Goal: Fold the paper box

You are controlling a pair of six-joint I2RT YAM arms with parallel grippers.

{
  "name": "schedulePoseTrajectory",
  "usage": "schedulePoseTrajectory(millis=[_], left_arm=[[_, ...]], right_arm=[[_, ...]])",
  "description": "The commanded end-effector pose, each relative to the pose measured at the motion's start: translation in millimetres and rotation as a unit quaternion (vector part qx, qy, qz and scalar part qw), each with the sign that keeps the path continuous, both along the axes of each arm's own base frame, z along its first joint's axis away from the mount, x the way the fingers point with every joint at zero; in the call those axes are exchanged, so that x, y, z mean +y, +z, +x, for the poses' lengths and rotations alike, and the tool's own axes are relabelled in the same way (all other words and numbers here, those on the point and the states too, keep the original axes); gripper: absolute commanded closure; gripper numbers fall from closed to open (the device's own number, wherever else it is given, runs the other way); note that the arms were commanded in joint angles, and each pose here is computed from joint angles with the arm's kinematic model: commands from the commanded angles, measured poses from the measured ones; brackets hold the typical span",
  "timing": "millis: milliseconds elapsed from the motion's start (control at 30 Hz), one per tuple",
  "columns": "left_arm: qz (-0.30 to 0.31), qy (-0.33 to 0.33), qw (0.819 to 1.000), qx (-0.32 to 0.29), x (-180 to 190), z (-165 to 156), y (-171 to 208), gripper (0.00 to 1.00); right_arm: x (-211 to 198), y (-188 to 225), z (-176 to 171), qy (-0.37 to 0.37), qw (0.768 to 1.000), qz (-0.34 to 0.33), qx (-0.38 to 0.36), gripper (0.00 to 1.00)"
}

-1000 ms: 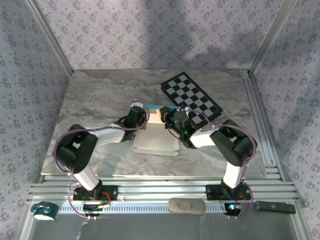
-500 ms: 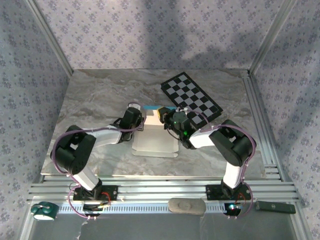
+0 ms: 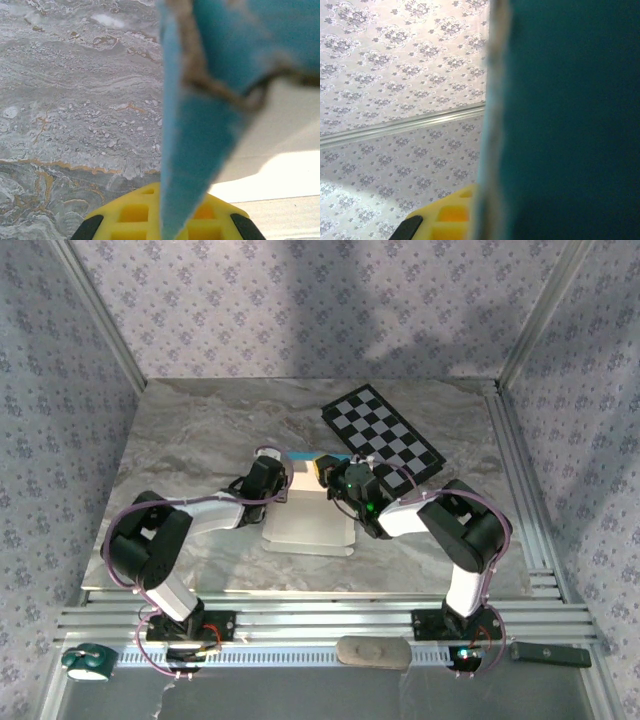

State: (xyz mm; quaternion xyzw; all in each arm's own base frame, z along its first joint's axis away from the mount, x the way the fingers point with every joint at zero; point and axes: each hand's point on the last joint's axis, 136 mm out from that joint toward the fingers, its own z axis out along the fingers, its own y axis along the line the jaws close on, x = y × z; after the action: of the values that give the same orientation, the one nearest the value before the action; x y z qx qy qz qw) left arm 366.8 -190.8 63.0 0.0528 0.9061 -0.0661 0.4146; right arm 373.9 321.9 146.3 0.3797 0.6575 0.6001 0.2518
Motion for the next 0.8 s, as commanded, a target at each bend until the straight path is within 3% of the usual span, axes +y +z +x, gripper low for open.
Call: schedulePoseTrajectory(millis=[0,100,333,600,767], left_arm=[[-0.014,0.006,1.000,-0.018,0.2,2.5,16.1,0.81],[-0.030,-0.019,0.999,-0.028,-6.2,-2.4,24.6,0.66],[-0.059,-0.066,0.995,-0.036,-8.7,-15.3,43.9,0.51],[-0.071,-0.103,0.992,-0.015,2.8,-32.6,51.2,0.48],[-0.097,-0.140,0.985,-0.003,-0.1,-34.9,55.0,0.52]], right_arm=[[1.5,-20.5,-2.4,0.005,1.000,-0.022,0.014,1.00],[-0.5,-21.4,-1.7,0.002,1.000,-0.024,0.015,1.00],[-5.5,-22.3,0.7,-0.003,1.000,-0.025,0.016,1.00],[-10.0,-20.3,4.6,-0.006,1.000,-0.025,0.016,1.00],[-10.1,-18.9,5.8,-0.004,1.000,-0.025,0.017,1.00]])
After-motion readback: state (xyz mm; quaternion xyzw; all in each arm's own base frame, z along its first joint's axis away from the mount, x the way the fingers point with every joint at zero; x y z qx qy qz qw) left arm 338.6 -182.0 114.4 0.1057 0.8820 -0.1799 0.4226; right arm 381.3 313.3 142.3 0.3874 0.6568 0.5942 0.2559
